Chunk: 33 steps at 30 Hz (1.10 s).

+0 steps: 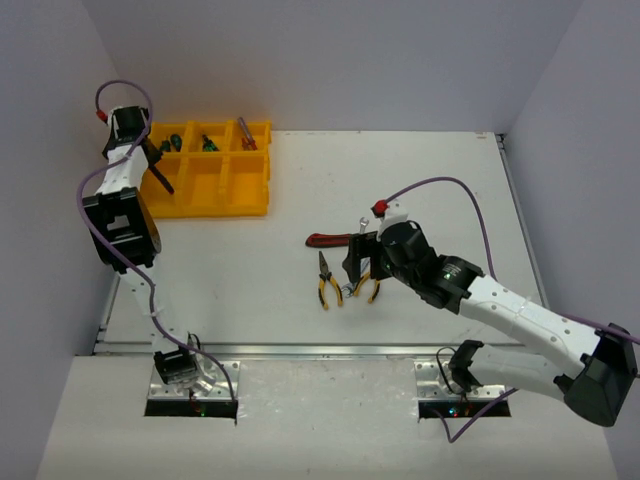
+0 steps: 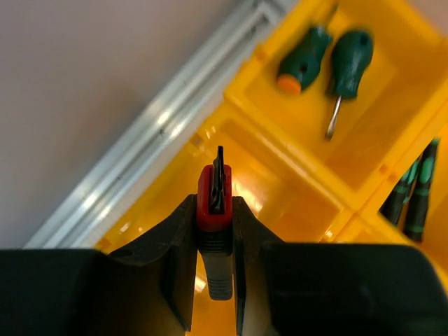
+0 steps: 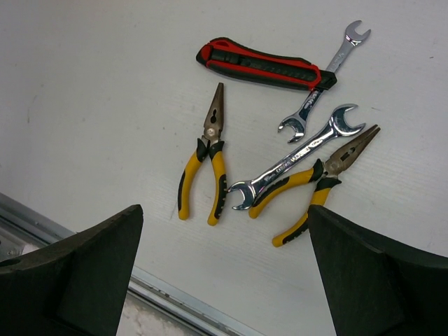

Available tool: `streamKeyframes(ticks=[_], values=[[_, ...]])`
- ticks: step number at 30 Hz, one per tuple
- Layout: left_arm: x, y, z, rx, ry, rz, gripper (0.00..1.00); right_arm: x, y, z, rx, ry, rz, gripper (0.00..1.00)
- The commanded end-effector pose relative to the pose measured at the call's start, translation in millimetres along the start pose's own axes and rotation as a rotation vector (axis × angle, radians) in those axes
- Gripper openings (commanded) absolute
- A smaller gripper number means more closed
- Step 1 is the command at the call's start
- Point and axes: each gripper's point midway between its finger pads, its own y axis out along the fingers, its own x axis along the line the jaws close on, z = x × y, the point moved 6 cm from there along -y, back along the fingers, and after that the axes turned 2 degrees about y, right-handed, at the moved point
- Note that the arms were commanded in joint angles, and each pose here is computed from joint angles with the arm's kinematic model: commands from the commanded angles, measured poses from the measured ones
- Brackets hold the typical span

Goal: Sort the tools into containers

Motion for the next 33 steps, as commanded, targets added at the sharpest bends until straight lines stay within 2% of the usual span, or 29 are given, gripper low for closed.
streamKeyframes(ticks=[1,3,4,7,10,11,15,19,21,23,24,25,27,29,33], values=[[-16,-3,-11,-0.1,0.031,0.132,0.0,6,6,-9,-0.021,-0.004,-0.017,0.99],[-14,-1,-8,-0.093,0.042,0.125,0.03,6,9,-8,-0.011,-0.007,-0.016,0.99],[-13,1,-6,-0.082,0.046,0.118,0.08,6,10,-8,-0.007,-0.008,-0.017,0.99],[-9,-3,-9,-0.06,-0.009,0.066,0.57,8,14,-6,0.007,-0.016,-0.02,0.99],[-9,-35,-26,-0.077,-0.105,0.034,0.97,9,19,-5,0.022,-0.019,-0.012,0.99],[-12,-50,-34,-0.1,-0.121,0.049,1.0,8,21,-4,0.029,-0.018,-0.007,0.99],[-26,-145,-79,-0.229,-0.189,0.202,1.0,8,33,-6,0.043,0.041,0.039,0.99],[-38,-252,-83,-0.285,-0.228,0.464,1.0,3,55,-1,0.05,0.203,0.191,0.99],[-43,-279,-32,-0.237,-0.186,0.586,1.0,7,65,-11,0.072,0.267,0.271,0.99],[-41,-326,-6,-0.285,-0.178,0.697,1.0,7,83,-9,0.107,0.341,0.373,0.99],[-40,-314,19,-0.225,-0.168,0.703,1.0,10,82,-19,0.101,0.352,0.4,0.99],[-34,-325,55,-0.168,-0.147,0.776,1.0,13,94,-24,0.115,0.403,0.469,0.99],[-19,-331,99,-0.099,-0.148,0.85,1.0,18,117,-30,0.149,0.482,0.562,0.97],[-8,-344,124,-0.073,-0.107,0.923,1.0,24,136,-32,0.181,0.577,0.621,0.95],[22,-346,150,-0.085,-0.022,0.845,1.0,31,172,-33,0.243,0.714,0.749,0.86]])
